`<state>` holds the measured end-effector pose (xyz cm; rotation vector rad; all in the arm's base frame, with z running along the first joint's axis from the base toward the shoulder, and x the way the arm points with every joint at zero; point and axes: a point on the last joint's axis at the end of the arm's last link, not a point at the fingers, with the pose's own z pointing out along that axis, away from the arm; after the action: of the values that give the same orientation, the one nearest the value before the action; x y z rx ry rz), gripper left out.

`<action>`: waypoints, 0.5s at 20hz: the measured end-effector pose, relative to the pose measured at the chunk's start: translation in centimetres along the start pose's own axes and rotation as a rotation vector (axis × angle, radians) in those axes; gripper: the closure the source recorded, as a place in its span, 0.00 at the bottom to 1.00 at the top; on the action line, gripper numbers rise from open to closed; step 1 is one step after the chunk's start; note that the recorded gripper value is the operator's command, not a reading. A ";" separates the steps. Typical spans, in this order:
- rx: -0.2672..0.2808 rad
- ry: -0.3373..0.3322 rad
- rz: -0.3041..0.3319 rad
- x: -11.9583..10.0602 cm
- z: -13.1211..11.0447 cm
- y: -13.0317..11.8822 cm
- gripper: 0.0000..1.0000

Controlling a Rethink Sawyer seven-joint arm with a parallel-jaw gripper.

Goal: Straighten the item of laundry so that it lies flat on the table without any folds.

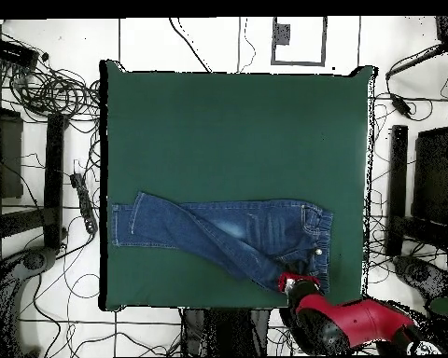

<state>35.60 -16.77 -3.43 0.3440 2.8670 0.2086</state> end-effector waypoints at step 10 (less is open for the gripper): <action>0.009 0.129 0.027 -1.9 0.6 -0.1 1.00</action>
<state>37.48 -17.24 -3.61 0.3841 2.9925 0.2311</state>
